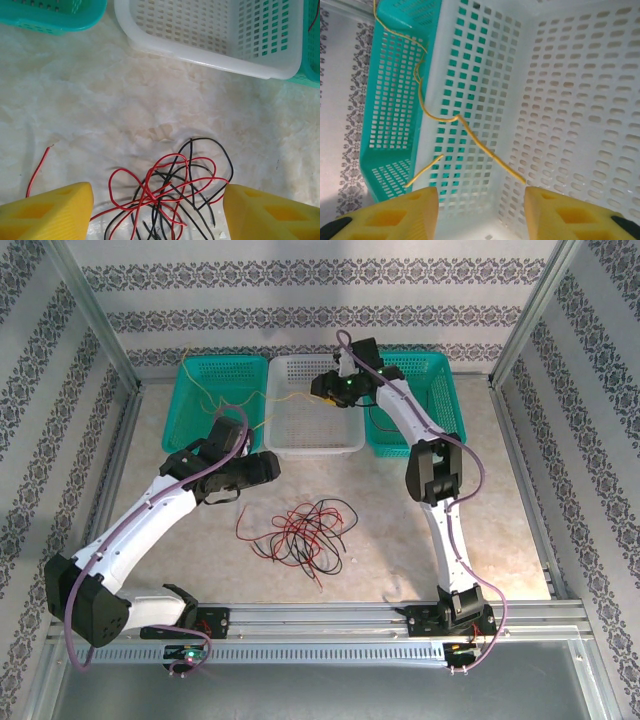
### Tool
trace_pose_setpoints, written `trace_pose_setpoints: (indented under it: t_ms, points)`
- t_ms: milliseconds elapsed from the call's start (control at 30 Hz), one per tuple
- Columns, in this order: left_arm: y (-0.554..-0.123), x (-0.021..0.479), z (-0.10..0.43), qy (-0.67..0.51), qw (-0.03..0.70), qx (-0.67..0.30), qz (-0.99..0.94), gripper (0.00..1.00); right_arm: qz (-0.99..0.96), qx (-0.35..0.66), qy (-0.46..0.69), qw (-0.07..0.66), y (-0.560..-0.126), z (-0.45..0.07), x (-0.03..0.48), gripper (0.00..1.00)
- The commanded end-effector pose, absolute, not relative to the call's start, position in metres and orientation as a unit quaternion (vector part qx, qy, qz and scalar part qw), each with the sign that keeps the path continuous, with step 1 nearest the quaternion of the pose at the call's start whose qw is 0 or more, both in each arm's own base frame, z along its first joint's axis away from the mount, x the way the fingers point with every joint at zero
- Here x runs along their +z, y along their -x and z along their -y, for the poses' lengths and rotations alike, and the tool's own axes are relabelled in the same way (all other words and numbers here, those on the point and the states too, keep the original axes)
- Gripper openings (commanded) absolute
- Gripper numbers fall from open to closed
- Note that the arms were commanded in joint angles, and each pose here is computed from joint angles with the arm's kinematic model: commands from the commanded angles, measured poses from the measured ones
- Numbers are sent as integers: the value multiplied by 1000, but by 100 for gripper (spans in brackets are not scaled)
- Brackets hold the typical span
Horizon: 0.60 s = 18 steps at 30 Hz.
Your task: Untangle the cables
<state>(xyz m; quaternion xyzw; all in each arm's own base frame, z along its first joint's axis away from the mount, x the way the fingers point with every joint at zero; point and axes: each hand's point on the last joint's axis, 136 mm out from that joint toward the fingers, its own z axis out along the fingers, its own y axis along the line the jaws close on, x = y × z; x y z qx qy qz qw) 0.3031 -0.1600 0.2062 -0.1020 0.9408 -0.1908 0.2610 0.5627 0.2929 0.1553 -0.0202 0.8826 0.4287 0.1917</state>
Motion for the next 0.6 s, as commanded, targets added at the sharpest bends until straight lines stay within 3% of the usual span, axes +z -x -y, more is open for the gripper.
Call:
trace_pose_setpoints:
  t_ms: [0, 233, 400, 567]
  points:
    - [-313, 213, 159, 89, 268, -181, -942, 69, -867, 462, 41, 183, -564, -306, 158, 54]
    - [-315, 221, 153, 94, 270, -182, -941, 68, -860, 476, 41, 183, -576, -315, 146, 49]
    - [-309, 223, 142, 105, 271, -180, -940, 68, -850, 493, 46, 183, -577, -322, 148, 33]
    - [-308, 229, 131, 115, 281, -180, -936, 67, -848, 496, 63, 176, -566, -329, 153, 25]
